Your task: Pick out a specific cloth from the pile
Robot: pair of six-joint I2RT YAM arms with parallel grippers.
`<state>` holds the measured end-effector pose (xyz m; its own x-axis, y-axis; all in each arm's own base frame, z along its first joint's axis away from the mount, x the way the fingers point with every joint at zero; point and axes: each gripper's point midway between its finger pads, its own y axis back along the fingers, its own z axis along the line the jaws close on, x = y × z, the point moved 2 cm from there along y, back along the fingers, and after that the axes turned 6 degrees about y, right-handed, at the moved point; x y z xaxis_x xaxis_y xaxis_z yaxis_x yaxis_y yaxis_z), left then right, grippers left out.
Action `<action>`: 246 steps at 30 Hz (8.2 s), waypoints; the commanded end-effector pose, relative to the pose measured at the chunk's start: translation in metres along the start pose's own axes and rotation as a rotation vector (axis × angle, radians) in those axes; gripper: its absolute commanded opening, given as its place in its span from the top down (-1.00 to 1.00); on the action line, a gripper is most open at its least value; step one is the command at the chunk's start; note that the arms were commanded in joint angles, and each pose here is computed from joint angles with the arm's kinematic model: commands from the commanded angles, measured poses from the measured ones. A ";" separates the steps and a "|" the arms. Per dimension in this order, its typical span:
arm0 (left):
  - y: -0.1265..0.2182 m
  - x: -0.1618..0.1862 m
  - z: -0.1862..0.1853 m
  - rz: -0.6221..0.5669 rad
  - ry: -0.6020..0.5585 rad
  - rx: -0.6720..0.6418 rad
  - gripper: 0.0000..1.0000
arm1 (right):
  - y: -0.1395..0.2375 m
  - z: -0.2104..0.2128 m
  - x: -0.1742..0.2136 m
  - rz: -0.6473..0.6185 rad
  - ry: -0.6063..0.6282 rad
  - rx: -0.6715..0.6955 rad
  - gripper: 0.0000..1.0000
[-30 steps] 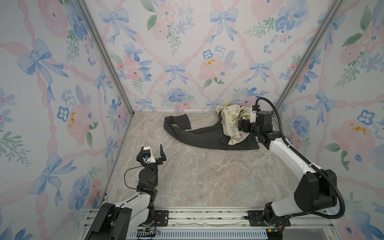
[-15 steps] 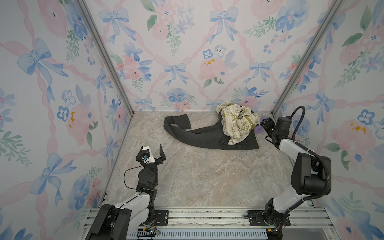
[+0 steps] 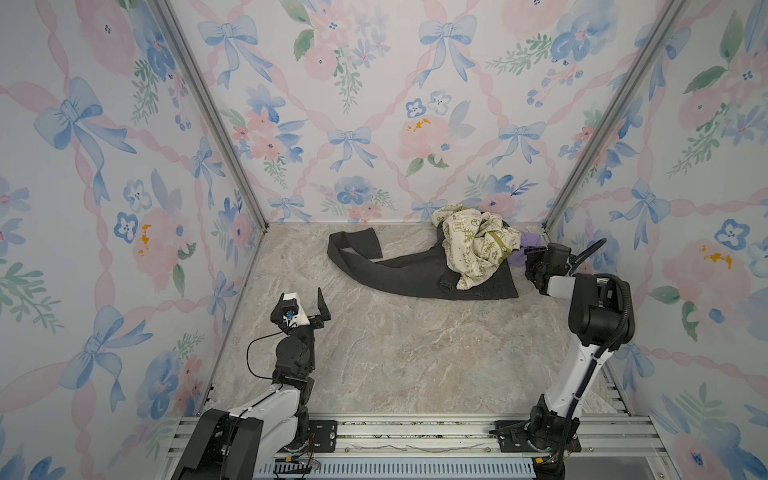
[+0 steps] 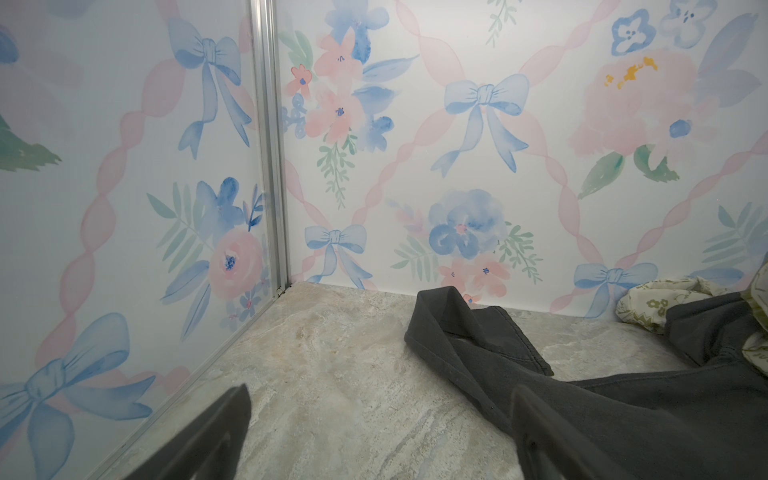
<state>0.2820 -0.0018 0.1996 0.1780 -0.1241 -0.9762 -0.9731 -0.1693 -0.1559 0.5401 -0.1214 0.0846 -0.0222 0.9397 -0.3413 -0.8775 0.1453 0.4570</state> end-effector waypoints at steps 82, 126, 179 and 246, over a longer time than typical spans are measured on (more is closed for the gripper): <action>0.005 0.004 0.013 0.004 0.034 -0.043 -0.96 | 0.243 0.439 -0.054 -0.358 0.380 -0.930 0.98; 0.008 0.001 0.014 -0.011 0.052 -0.028 -0.96 | 0.120 0.143 0.002 0.037 0.725 0.015 -0.82; 0.008 -0.002 0.009 -0.022 0.067 0.018 -0.96 | 0.241 0.310 -0.009 -0.235 0.639 -0.599 1.00; 0.035 -0.068 -0.317 0.221 -0.104 0.949 -0.34 | 0.437 0.218 0.292 0.678 1.085 -1.171 1.00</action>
<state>0.2776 -0.3045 0.2851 -0.0679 0.0716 -0.9951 -0.7022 0.7051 0.0986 0.2663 0.2831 0.3471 -0.3961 0.0063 -0.9182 -0.4425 -0.8775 0.1849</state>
